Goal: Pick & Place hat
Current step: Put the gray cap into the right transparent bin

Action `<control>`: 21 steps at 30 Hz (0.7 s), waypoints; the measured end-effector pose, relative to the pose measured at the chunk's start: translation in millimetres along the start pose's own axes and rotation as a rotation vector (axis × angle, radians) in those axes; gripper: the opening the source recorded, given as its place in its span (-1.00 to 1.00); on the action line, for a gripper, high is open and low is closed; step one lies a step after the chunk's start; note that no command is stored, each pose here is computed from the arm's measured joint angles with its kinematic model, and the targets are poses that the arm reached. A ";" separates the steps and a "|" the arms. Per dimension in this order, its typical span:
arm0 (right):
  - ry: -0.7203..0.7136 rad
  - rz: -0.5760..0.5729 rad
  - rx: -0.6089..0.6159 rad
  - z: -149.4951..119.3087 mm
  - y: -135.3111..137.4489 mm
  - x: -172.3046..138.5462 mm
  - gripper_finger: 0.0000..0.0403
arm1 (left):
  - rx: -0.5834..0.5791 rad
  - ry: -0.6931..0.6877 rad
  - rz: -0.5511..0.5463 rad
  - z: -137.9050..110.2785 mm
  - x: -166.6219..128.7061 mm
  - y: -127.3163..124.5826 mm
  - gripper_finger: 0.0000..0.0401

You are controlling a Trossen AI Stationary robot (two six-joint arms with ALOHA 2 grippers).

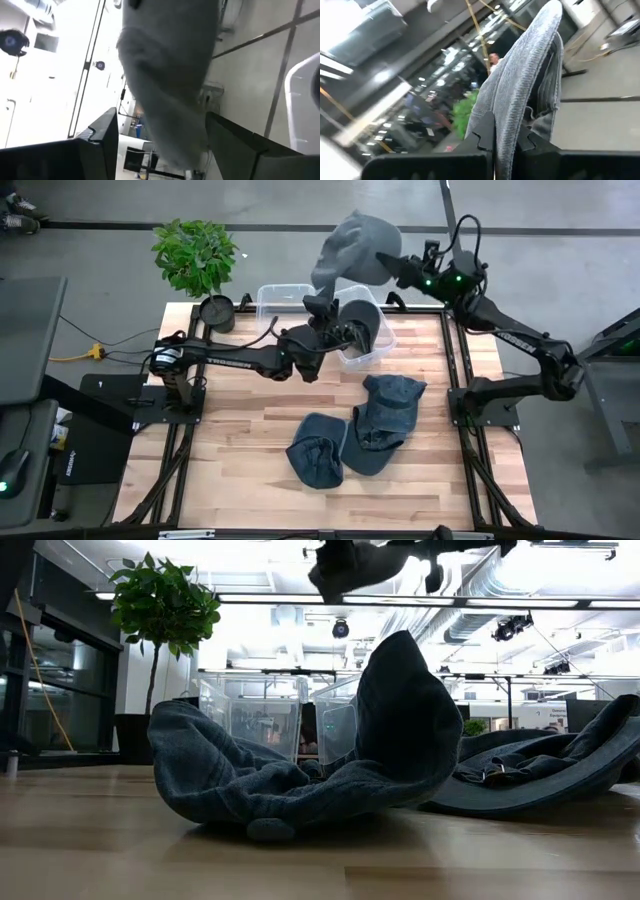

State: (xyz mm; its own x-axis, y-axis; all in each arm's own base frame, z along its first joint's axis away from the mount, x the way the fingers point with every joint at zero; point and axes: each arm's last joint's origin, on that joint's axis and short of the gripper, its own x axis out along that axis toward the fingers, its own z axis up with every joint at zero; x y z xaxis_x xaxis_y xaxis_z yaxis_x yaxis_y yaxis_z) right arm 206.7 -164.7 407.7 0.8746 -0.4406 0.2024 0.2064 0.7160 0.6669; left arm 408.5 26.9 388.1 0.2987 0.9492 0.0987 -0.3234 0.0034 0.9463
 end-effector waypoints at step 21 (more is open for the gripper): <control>-0.035 0.241 0.244 15.6 4.7 3.3 -0.98 | 0.169 -0.164 0.077 -4.1 22.2 10.5 0.11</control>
State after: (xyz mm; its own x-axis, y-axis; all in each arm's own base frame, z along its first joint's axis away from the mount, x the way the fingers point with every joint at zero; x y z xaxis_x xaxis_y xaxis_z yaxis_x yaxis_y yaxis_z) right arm 203.7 -171.3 422.7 0.8692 -0.2955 0.3965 -0.1193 0.6529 0.7480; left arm 408.0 49.3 399.0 0.4255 0.8807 0.2083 -0.2004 -0.1328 0.9707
